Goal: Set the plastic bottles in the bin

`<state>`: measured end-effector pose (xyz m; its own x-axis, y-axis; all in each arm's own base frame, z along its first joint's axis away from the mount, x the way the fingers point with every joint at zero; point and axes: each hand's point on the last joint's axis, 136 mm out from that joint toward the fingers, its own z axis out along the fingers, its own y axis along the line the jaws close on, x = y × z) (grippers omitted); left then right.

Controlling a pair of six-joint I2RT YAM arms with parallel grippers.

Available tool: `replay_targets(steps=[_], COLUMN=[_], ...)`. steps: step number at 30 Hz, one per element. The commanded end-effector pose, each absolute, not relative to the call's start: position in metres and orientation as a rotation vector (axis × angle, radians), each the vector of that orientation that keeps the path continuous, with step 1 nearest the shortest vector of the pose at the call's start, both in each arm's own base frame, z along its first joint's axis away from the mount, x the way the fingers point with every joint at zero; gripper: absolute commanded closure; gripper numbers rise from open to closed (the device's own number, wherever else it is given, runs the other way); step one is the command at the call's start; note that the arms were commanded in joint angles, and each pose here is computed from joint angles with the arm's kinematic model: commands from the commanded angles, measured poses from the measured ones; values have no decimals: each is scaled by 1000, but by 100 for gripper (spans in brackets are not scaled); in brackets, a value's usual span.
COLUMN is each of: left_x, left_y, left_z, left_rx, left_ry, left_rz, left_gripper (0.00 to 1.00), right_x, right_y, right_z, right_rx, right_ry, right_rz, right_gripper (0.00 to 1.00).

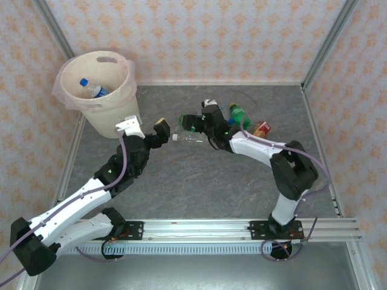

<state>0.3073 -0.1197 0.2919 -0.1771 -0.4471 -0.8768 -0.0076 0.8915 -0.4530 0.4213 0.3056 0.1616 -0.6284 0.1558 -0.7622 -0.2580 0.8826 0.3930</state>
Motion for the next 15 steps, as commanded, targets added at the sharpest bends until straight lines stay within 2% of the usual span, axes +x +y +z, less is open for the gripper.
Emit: replay_targets(steps=[1,15], left_x=[295,269], left_y=[-110,-98], left_z=[293,300], left_rx=[-387,-383], left_ry=[1685,1618], left_rz=[-438,-544], left_gripper=[1,1], right_x=[423,430], right_y=[313,310], right_z=[146,101], right_rx=[-146,-353], right_ry=[2233,2353], right_rz=[583,362], right_gripper=[0,0])
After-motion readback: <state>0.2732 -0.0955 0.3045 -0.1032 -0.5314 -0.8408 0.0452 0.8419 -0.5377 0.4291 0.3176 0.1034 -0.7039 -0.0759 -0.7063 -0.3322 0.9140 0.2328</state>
